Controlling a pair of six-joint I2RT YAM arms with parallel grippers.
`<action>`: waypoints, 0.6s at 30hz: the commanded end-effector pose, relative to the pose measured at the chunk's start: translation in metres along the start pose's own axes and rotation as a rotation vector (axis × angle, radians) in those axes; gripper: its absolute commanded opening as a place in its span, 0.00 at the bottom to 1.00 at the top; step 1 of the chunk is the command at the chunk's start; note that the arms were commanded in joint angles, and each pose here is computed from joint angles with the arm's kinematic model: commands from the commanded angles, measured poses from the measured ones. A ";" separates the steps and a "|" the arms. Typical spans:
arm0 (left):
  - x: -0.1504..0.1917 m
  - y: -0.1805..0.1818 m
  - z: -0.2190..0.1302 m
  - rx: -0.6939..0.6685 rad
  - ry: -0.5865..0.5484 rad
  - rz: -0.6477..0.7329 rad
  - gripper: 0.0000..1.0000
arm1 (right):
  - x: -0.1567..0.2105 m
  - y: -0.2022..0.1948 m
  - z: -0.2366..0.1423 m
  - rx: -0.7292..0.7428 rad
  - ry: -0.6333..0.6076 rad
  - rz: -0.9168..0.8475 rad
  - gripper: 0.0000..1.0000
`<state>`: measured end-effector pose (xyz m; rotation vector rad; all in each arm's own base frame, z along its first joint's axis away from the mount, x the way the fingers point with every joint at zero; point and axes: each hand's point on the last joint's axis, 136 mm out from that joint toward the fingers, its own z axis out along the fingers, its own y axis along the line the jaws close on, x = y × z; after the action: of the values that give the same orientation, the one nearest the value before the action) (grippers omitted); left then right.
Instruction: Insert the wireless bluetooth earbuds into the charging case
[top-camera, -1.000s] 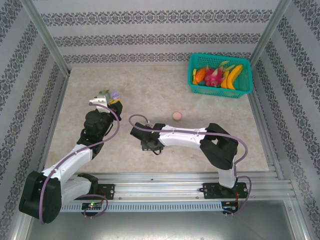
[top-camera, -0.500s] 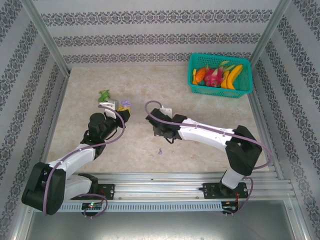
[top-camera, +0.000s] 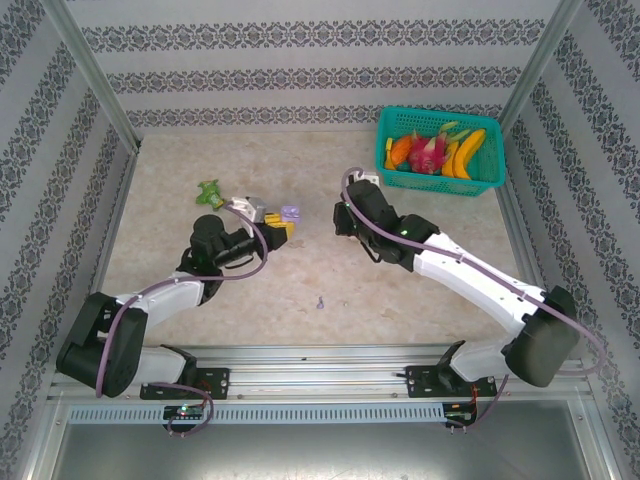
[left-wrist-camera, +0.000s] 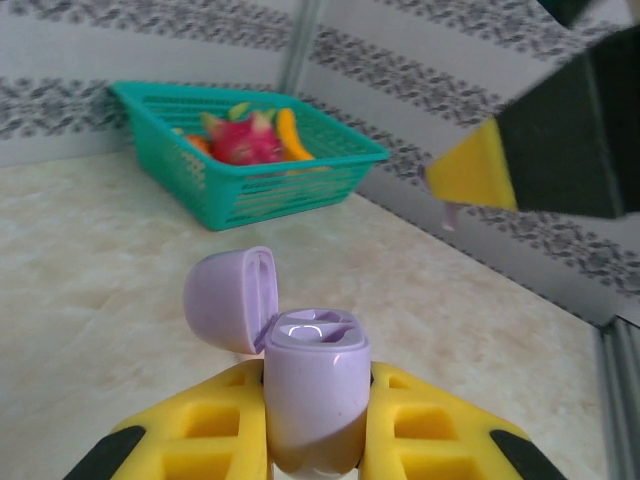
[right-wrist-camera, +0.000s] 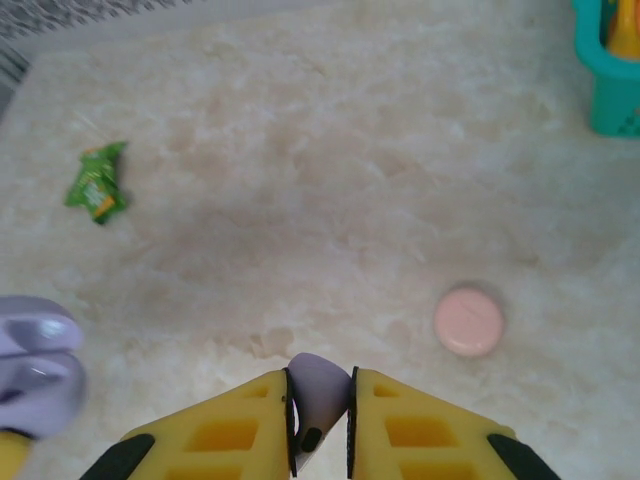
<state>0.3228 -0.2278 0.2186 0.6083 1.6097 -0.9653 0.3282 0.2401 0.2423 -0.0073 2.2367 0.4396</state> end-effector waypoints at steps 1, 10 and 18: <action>-0.024 -0.026 0.012 0.131 -0.054 0.108 0.00 | -0.021 0.022 -0.017 -0.138 -0.067 -0.063 0.18; -0.040 -0.056 0.035 0.266 -0.057 0.163 0.00 | -0.042 0.054 -0.058 -0.360 -0.185 -0.191 0.19; -0.063 -0.079 0.039 0.345 -0.088 0.229 0.00 | -0.047 0.056 -0.081 -0.439 -0.249 -0.219 0.19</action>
<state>0.3082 -0.2888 0.2744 0.8723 1.3898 -1.0893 0.2940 0.2607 0.3278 -0.3580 1.9090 0.7281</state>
